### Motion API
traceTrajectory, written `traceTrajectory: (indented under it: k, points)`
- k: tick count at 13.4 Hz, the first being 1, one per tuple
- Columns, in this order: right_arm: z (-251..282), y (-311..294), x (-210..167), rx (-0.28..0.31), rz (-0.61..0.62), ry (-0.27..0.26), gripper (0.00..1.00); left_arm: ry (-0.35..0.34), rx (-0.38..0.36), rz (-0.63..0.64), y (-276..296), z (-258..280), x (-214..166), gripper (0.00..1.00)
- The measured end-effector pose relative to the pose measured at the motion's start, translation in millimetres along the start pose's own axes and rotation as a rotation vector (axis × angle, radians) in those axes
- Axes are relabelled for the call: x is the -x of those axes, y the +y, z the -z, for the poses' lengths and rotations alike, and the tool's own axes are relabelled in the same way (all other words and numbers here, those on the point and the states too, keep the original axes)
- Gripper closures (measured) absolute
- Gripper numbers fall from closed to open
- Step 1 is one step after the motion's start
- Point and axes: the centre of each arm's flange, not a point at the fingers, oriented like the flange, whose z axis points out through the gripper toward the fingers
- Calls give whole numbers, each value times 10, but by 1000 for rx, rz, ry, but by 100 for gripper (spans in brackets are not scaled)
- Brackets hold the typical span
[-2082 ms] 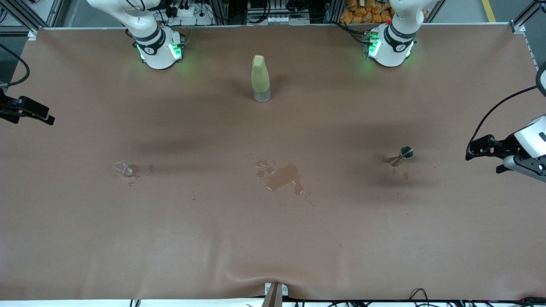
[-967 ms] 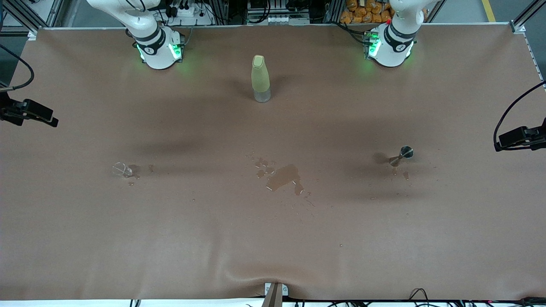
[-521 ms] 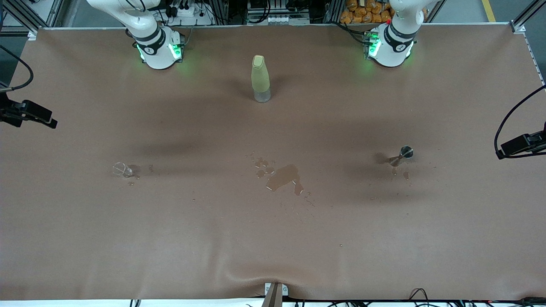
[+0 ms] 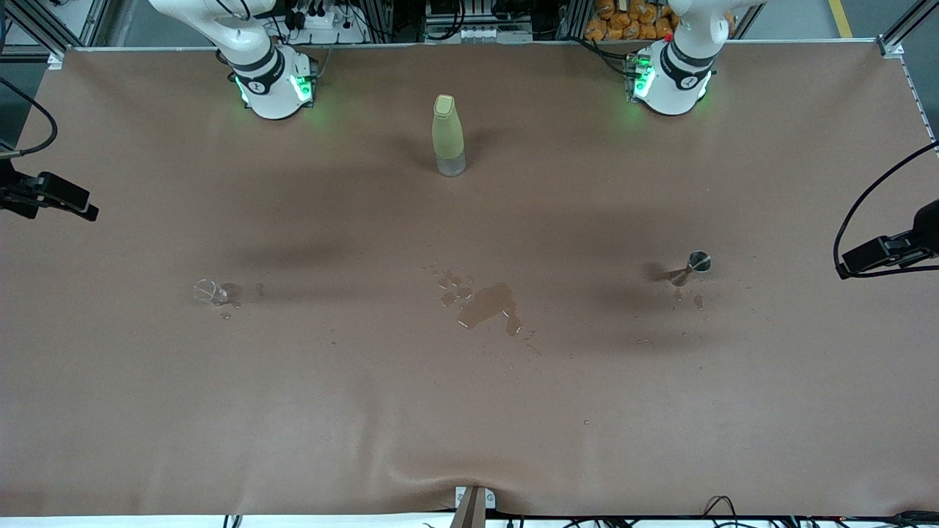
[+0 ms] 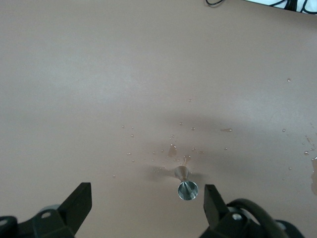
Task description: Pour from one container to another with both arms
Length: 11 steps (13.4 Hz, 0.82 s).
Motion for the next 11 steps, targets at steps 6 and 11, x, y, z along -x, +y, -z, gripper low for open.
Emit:
traceTrajectory:
  k: [6,11]
  points:
    - [0,3,0,0,-3,0,0,12,-11,-25,189,102,68,0]
    - [0,8,0,0,-6,0,0,-1,-13,-23,162,90,77,0]
